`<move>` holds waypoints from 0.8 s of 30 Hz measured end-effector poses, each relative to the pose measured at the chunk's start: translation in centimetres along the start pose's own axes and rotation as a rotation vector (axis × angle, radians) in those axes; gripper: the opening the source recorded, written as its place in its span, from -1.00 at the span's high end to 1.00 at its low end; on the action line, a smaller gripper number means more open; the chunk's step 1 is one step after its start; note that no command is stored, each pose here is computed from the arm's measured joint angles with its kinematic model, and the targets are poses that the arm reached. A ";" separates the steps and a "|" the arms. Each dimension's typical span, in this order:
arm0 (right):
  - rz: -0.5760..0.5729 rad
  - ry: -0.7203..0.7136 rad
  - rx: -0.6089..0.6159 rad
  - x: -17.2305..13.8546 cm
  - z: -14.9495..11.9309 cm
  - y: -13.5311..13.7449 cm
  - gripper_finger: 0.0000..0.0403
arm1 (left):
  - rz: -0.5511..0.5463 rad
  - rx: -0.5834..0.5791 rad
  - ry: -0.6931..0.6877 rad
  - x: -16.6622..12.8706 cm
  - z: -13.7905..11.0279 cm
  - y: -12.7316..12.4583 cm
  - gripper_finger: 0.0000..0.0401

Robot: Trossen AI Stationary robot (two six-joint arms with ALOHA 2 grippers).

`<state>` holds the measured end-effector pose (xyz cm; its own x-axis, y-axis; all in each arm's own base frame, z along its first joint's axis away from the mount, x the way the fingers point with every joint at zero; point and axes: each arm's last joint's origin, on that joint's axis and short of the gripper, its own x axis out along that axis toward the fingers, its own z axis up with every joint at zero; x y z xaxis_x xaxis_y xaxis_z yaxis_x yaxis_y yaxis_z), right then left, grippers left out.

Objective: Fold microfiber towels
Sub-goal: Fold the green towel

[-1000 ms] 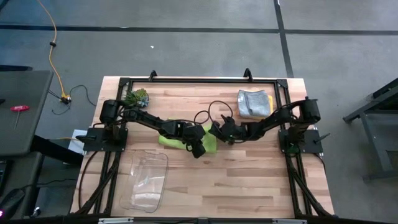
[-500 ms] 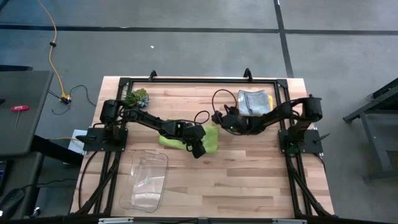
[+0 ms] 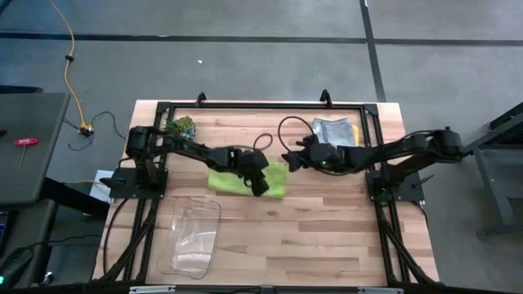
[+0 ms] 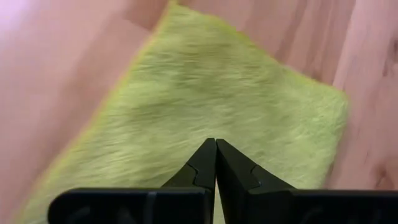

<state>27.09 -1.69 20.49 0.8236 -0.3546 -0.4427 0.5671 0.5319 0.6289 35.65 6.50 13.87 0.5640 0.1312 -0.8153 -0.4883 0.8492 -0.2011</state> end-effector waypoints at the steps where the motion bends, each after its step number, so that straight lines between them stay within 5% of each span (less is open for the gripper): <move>1: 0.010 0.003 -0.027 -0.4 0.0 0.2 0.07 | 0.010 0.007 0.004 -0.5 0.2 0.5 1.00; 11: 0.163 0.202 -0.161 -0.8 -2.0 1.3 0.07 | -0.015 0.103 -0.173 -8.6 3.7 3.6 1.00; 17: 0.113 0.312 -0.303 1.7 -2.8 2.6 0.19 | -0.213 -0.006 -0.436 -12.2 0.6 4.3 1.00; 21: -0.036 0.423 -0.406 3.9 -3.2 3.6 0.42 | -0.259 -0.107 -0.538 -13.7 -2.4 4.4 1.00; 24: -0.259 0.538 -0.322 4.9 -3.8 3.0 0.56 | -0.235 -0.115 -0.565 -14.6 -3.7 4.1 1.00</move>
<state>32.73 1.04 17.80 0.4933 -0.1139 -0.8624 0.6451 0.7130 0.2748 22.91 6.13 22.95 0.9151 0.2249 -0.3347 -0.3592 0.8318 -0.4232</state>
